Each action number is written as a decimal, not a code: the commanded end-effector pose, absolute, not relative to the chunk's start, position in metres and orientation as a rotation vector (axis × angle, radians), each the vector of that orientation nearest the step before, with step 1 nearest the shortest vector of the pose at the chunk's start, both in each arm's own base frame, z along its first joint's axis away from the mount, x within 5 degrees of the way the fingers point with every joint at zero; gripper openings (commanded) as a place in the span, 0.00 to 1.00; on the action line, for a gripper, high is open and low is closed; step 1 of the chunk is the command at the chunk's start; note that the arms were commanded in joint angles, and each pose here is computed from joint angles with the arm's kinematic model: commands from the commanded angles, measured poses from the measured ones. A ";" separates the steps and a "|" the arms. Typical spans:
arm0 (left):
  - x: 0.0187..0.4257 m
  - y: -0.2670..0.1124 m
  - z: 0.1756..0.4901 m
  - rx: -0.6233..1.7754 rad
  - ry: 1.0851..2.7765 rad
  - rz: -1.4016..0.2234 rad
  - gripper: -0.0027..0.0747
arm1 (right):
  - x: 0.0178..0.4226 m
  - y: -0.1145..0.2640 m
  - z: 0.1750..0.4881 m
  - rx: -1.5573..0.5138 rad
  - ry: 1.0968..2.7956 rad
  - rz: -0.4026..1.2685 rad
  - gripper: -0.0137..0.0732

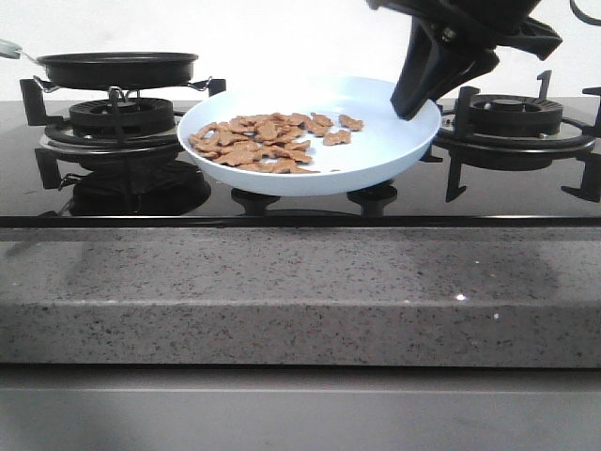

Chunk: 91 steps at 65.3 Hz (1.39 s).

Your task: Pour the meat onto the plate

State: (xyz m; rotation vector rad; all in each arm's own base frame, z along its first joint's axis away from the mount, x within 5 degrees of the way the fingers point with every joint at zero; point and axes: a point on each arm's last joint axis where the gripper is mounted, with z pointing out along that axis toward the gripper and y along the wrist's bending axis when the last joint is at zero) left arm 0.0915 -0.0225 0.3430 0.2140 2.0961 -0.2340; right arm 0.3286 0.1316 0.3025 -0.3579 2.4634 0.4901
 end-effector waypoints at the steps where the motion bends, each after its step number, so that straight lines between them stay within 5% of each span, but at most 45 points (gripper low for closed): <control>1: 0.093 -0.023 0.356 0.187 2.013 -0.242 0.67 | 0.329 0.130 0.335 -0.346 2.327 0.499 0.03; 29: 0.093 -0.023 0.356 0.187 2.013 -0.242 0.67 | 0.383 0.105 0.391 -0.292 2.263 0.504 0.03; 76: 0.093 -0.023 0.356 0.185 2.012 -0.249 0.67 | 0.462 0.120 0.326 -0.286 2.349 0.505 0.03; 83: 0.093 -0.023 0.356 0.185 2.012 -0.249 0.67 | 0.466 0.121 0.316 -0.283 2.366 0.505 0.12; 91: 0.093 -0.023 0.356 0.186 2.015 -0.250 0.67 | 0.466 0.121 0.315 -0.284 2.368 0.502 0.40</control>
